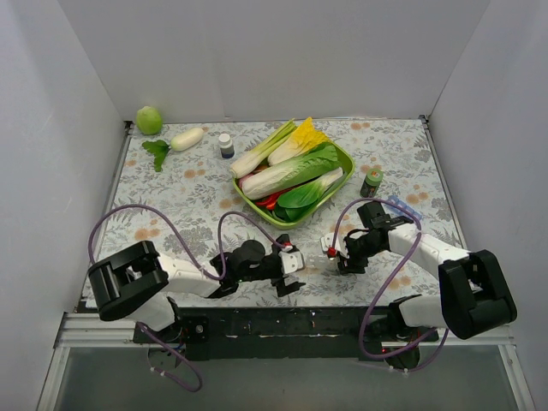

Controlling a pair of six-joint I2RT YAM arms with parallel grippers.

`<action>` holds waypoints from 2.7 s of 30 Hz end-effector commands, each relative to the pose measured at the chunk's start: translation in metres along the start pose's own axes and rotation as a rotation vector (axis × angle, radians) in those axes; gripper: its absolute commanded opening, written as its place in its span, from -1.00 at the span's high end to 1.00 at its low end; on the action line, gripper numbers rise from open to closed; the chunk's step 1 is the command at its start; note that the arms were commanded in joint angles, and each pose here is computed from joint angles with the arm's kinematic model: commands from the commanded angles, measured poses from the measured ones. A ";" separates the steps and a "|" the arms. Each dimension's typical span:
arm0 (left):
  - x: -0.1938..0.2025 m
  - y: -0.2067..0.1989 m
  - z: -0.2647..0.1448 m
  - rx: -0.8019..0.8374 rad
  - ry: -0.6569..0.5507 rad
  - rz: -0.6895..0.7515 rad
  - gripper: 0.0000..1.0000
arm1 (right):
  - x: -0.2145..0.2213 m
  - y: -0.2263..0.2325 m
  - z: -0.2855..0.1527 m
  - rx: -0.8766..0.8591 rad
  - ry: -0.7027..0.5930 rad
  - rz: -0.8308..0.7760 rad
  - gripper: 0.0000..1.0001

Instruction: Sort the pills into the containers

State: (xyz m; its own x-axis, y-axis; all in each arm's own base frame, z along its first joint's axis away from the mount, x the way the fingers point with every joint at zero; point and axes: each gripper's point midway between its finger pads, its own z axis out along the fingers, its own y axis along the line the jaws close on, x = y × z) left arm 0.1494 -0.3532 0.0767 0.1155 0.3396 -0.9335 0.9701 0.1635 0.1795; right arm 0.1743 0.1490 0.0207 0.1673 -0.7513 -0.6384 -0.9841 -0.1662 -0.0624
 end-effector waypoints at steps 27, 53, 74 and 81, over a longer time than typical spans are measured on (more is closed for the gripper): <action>0.005 0.001 0.078 0.025 -0.006 0.017 0.04 | -0.021 0.005 0.005 -0.017 -0.126 0.005 0.18; -0.008 -0.013 0.063 0.072 -0.065 -0.330 0.85 | -0.010 0.001 0.008 0.043 -0.092 -0.016 0.22; -0.009 0.000 0.057 0.030 -0.026 -0.407 0.44 | -0.009 0.001 0.009 0.042 -0.083 -0.016 0.22; -0.009 0.019 0.048 -0.036 -0.028 -0.564 0.01 | -0.009 0.002 0.009 0.038 -0.085 -0.010 0.16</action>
State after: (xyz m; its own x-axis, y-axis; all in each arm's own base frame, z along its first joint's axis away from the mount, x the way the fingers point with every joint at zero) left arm 0.1640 -0.4026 0.0496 -0.3421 0.2375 -0.9091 0.9186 0.2881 -0.2705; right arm 0.1666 0.1663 0.0223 0.1735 -0.6732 -0.7188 -0.9832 -0.1602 -0.0873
